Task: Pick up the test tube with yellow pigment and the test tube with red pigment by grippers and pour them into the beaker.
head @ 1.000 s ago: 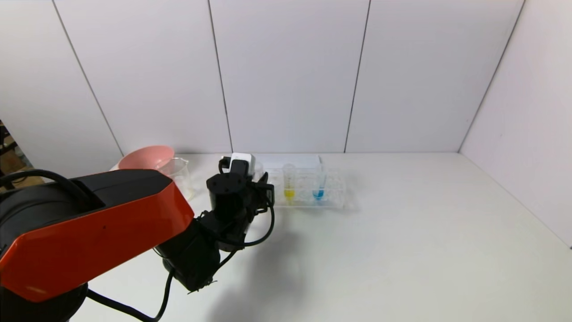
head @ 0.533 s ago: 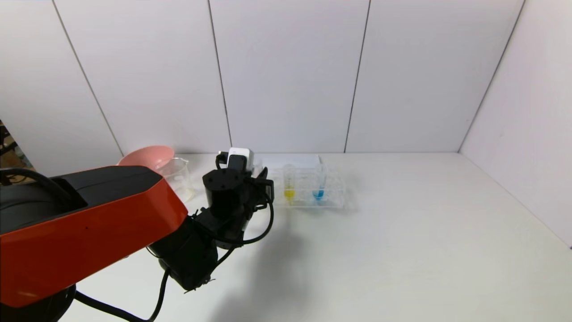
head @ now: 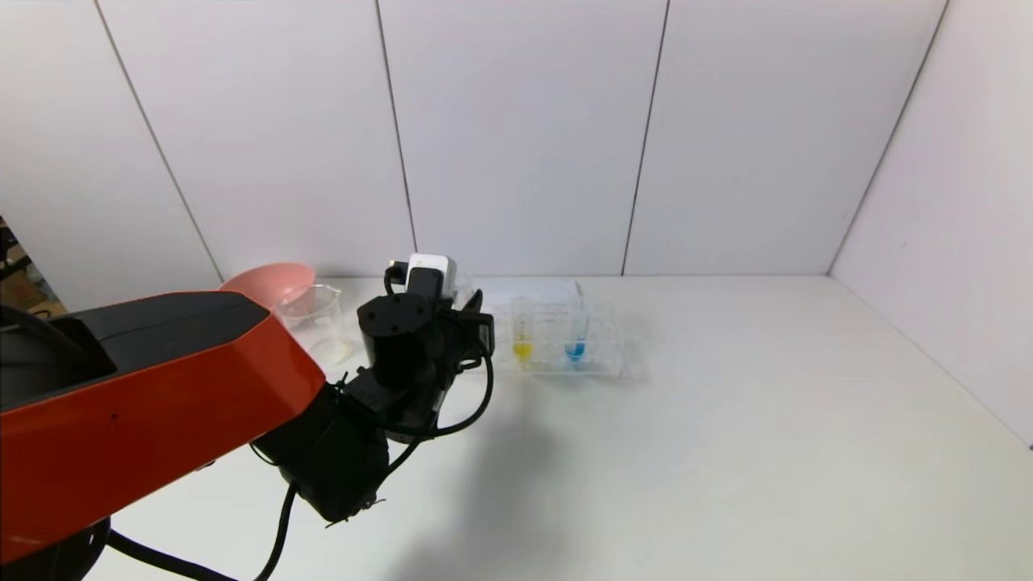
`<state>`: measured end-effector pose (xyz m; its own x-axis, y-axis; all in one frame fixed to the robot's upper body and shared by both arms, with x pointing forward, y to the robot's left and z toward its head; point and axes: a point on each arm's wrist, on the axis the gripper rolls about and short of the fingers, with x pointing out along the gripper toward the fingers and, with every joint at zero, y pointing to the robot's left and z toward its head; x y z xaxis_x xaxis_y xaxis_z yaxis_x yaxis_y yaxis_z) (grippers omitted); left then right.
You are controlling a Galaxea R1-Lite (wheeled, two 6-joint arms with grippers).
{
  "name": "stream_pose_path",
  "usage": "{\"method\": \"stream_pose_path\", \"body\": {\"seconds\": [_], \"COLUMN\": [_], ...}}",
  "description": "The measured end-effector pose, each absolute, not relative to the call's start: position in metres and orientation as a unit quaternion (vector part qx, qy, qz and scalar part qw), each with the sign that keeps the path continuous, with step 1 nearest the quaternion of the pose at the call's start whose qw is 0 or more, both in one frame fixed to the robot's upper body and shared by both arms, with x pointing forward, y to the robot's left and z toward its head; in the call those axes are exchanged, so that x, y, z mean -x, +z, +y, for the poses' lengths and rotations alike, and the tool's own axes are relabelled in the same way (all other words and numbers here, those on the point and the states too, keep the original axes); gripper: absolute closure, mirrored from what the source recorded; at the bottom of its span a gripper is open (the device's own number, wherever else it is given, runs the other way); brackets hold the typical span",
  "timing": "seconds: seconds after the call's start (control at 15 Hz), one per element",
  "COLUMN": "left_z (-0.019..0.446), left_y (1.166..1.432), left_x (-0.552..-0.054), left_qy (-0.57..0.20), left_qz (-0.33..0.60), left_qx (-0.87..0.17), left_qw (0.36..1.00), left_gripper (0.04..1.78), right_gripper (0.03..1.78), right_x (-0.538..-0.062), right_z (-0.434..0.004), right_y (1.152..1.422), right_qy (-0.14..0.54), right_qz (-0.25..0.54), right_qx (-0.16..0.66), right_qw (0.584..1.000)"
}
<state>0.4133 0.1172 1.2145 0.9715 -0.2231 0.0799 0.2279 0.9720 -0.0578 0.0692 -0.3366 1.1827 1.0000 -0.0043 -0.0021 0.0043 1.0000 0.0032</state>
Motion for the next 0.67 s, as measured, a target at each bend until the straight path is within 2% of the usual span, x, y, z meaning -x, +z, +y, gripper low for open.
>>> {"method": "stream_pose_path", "body": {"seconds": [0.67], "left_z": [0.121], "left_y": [1.232], "left_x": [-0.408], "left_qy": [-0.111], "left_qz": [-0.057], "left_qx": [0.024], "left_qw": [0.992], "left_gripper": [1.38], "right_gripper": [0.11], "right_x": [-0.069], "right_z": [-0.337], "right_y": [1.183], "right_qy": [-0.002], "right_qz": [0.001], "right_qx": [-0.001], "right_qw": [1.000]}}
